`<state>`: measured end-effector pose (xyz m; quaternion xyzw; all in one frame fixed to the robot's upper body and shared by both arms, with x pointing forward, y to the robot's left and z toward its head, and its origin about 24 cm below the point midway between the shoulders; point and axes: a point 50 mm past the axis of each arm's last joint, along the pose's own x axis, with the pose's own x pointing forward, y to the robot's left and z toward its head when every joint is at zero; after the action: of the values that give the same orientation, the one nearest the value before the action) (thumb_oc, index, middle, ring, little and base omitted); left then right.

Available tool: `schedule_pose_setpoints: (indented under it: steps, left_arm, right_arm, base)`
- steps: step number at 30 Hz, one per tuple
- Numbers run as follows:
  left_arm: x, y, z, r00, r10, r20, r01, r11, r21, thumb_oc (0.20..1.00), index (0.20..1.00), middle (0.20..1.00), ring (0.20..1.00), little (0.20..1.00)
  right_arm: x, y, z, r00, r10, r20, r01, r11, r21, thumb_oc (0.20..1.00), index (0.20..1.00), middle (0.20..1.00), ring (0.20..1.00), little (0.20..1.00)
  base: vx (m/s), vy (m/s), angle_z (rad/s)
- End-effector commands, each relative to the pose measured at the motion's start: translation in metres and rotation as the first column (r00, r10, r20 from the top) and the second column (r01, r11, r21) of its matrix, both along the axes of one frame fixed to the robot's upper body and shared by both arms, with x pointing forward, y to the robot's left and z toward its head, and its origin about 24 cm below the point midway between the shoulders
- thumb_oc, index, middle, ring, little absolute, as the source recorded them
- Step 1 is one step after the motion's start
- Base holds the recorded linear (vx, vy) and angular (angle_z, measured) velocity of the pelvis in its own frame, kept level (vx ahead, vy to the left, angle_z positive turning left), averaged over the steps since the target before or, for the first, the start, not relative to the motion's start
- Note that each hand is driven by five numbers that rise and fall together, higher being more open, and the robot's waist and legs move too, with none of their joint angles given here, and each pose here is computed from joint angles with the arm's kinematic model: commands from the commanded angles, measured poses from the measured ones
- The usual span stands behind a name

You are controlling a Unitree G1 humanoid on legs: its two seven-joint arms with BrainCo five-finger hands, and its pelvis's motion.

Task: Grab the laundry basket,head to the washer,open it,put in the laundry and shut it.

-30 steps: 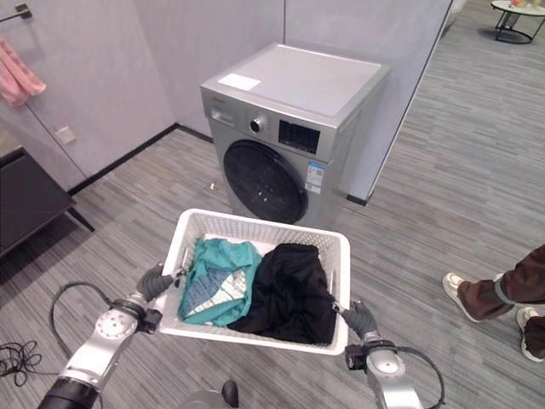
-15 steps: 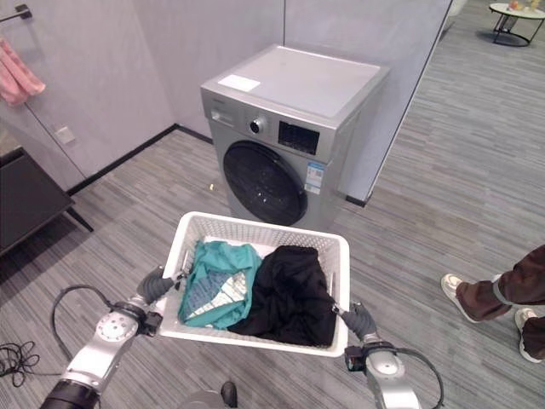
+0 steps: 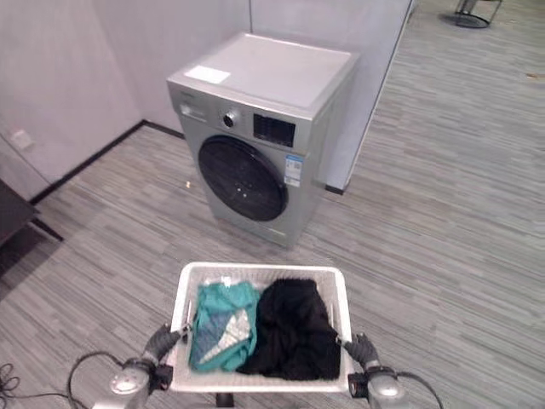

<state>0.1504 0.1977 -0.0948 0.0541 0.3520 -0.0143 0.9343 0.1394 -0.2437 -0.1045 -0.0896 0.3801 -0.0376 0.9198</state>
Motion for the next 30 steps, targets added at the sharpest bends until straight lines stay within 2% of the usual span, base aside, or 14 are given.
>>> schedule_pose_setpoints:
  steps: [1,17,24,30]
  left_arm:
    - [0.024,0.052,0.03,0.971,0.159,0.176,-0.176,0.98,0.088,0.2,0.2,0.2,0.2,0.2]
    - [0.029,0.052,0.031,0.971,0.152,0.184,-0.172,0.98,0.098,0.2,0.2,0.2,0.2,0.2]
    - [0.037,0.057,0.042,0.953,0.182,0.242,-0.211,0.972,0.101,0.2,0.2,0.2,0.2,0.2]
    - [0.046,0.074,0.069,0.912,0.203,0.356,-0.266,0.954,0.137,0.2,0.2,0.2,0.2,0.2]
  right_arm:
    - [0.026,-0.047,0.037,0.967,-0.138,0.214,0.153,0.987,-0.057,0.2,0.2,0.2,0.2,0.2]
    - [0.026,-0.045,0.034,0.967,-0.16,0.2,0.171,0.985,-0.036,0.2,0.2,0.2,0.2,0.2]
    - [0.041,-0.047,0.052,0.944,-0.158,0.288,0.182,0.982,-0.058,0.2,0.2,0.2,0.2,0.2]
    - [0.055,-0.05,0.074,0.911,-0.164,0.379,0.194,0.98,-0.044,0.2,0.2,0.2,0.2,0.2]
  base:
    - [0.01,0.0,-0.03]
    - [0.01,-0.005,-0.02]
    - [0.03,0.017,-0.01]
    - [0.02,0.071,-0.05]
